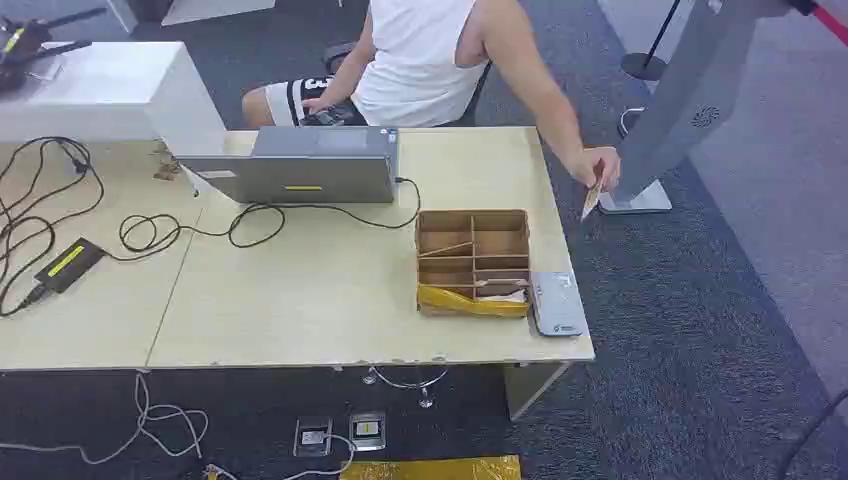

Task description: Pass the card to the sensor for recognition and then transmit it.

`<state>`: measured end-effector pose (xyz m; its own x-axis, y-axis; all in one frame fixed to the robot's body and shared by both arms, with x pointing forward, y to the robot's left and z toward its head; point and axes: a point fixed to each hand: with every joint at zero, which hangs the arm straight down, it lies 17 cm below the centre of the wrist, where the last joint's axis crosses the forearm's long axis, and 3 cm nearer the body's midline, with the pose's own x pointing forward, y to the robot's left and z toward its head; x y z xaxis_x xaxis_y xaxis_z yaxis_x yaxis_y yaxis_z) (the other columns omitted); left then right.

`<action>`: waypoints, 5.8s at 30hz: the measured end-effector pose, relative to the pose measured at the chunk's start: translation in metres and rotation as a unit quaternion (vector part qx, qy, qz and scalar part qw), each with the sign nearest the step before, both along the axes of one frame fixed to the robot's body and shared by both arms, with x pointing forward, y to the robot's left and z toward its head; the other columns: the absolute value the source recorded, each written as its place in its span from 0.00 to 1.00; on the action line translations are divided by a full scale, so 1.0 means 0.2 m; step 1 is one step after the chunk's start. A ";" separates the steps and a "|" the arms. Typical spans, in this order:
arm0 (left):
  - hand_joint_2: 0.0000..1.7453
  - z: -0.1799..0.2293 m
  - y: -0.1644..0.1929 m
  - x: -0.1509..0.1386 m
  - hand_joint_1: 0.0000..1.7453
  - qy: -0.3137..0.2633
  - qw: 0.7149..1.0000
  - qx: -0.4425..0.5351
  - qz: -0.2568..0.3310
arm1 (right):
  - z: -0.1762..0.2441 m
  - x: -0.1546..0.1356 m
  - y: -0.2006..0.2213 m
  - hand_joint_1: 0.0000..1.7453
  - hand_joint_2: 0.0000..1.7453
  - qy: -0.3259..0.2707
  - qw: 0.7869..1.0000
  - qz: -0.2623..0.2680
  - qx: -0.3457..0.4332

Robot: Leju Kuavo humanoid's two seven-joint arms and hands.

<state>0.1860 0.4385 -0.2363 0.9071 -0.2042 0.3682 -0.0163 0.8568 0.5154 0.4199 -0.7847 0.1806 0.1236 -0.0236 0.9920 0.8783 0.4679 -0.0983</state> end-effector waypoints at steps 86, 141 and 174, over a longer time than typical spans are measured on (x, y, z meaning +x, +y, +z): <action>0.00 0.46 0.26 0.87 0.00 -0.033 0.999 0.025 -0.027 | 0.98 1.15 2.79 1.00 1.00 0.058 0.585 0.447 -0.674; 0.00 0.45 -0.40 0.24 0.00 -0.190 0.935 -0.115 0.277 | 0.82 0.97 2.25 1.00 1.00 0.085 0.685 0.432 -0.581; 0.00 0.21 0.06 0.11 0.00 -0.157 0.902 -0.093 0.391 | 0.13 0.50 2.20 1.00 1.00 0.189 0.649 0.521 -0.522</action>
<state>0.2087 0.4511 -0.1946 0.5927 0.5440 0.5939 -0.7728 0.5920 0.2290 0.5200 -0.3450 0.2058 -0.2273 0.9282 0.2945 -0.0396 0.2933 -0.9552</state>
